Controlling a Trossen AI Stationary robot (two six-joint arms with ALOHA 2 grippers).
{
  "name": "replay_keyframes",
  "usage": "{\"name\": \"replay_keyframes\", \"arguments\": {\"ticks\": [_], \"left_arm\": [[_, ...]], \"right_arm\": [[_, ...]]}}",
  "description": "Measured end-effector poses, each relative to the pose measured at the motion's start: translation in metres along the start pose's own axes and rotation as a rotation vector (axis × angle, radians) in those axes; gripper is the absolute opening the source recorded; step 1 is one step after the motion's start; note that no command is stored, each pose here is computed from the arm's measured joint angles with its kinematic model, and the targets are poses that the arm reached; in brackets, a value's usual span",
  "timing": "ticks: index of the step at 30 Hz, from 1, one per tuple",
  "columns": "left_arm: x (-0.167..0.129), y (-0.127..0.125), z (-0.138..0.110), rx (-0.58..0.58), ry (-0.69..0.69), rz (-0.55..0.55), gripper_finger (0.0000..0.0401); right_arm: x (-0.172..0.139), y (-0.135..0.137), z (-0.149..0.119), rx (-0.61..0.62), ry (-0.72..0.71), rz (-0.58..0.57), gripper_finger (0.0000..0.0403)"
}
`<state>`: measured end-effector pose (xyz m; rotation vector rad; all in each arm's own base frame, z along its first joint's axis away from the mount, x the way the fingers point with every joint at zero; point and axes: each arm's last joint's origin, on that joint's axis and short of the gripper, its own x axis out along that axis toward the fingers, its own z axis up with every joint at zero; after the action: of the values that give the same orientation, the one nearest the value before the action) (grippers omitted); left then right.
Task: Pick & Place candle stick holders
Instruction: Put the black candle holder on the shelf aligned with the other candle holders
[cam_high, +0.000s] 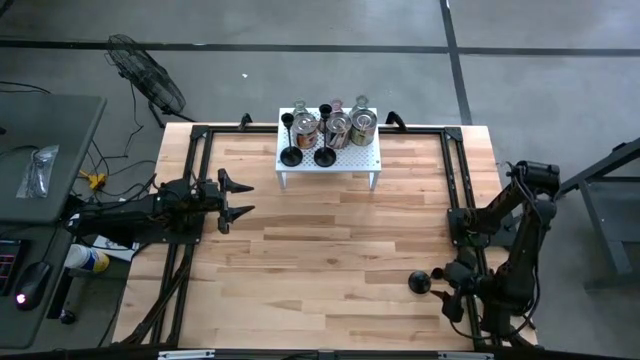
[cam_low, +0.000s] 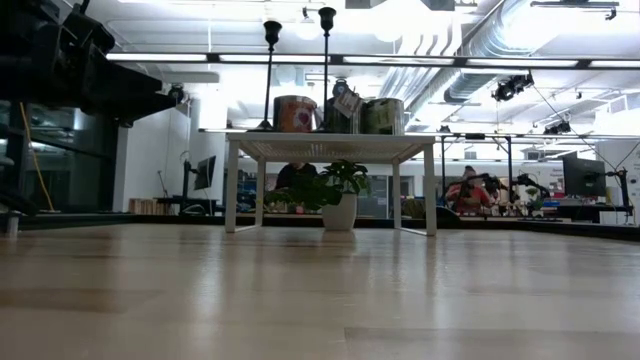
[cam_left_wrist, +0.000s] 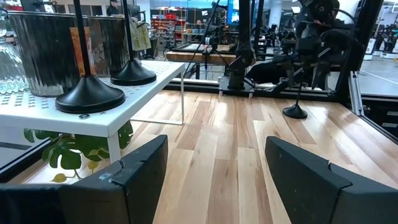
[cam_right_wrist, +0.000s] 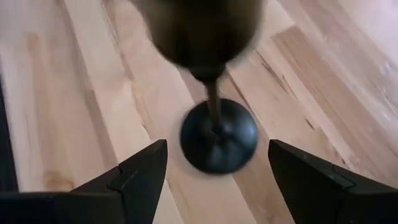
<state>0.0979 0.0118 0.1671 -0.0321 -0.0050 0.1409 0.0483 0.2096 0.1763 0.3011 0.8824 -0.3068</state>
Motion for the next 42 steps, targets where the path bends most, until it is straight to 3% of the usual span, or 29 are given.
{"name": "replay_keyframes", "arguments": {"ticks": [24,42], "left_arm": [[0.000,0.000,0.000,0.000,0.000,0.000,0.0265],[0.000,0.000,0.000,0.000,0.000,0.000,0.0265]], "right_arm": [[0.003,-0.002,0.010,-0.048,-0.193,0.006,0.0265],[0.003,-0.002,0.010,-0.046,-0.187,0.005,0.0075]]}}
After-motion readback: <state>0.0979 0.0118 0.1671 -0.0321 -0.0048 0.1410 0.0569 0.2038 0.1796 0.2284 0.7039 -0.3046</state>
